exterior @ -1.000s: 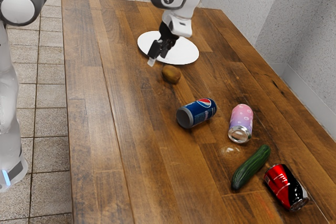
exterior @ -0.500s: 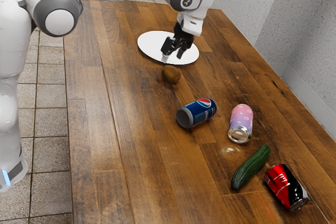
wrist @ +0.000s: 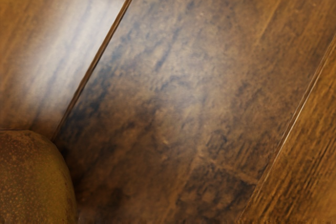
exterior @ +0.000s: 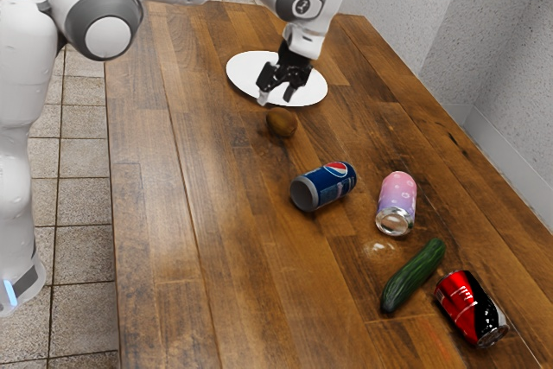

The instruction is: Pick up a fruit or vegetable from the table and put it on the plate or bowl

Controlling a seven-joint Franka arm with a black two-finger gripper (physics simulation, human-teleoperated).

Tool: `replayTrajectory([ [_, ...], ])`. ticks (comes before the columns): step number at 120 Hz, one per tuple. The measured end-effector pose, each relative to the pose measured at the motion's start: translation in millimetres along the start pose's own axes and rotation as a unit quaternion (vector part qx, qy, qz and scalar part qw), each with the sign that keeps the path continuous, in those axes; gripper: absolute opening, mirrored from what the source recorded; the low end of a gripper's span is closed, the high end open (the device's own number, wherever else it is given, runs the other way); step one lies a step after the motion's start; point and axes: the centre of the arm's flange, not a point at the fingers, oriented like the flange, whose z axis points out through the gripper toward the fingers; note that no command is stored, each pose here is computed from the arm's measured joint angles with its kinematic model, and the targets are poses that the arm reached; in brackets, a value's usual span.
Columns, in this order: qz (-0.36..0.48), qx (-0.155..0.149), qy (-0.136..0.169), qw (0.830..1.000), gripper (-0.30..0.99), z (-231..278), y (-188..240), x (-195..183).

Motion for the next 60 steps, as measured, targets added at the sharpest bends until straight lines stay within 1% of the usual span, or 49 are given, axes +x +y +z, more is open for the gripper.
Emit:
replayTrajectory([
  [7, 0.001, 0.002, 0.001, 1.0, 0.69, -0.1, -6.5, -4.0],
  [21, 0.012, 0.011, 0.0, 1.0, 0.69, 0.6, -26.3, 4.5],
  [34, 0.021, 0.008, -0.001, 1.0, 0.69, 6.4, -31.9, 8.4],
  [46, 0.022, 0.006, 0.0, 1.0, 0.69, 9.6, -35.1, 3.2],
  [60, 0.024, 0.015, 0.0, 1.0, 0.69, 11.3, -49.0, 2.2],
])
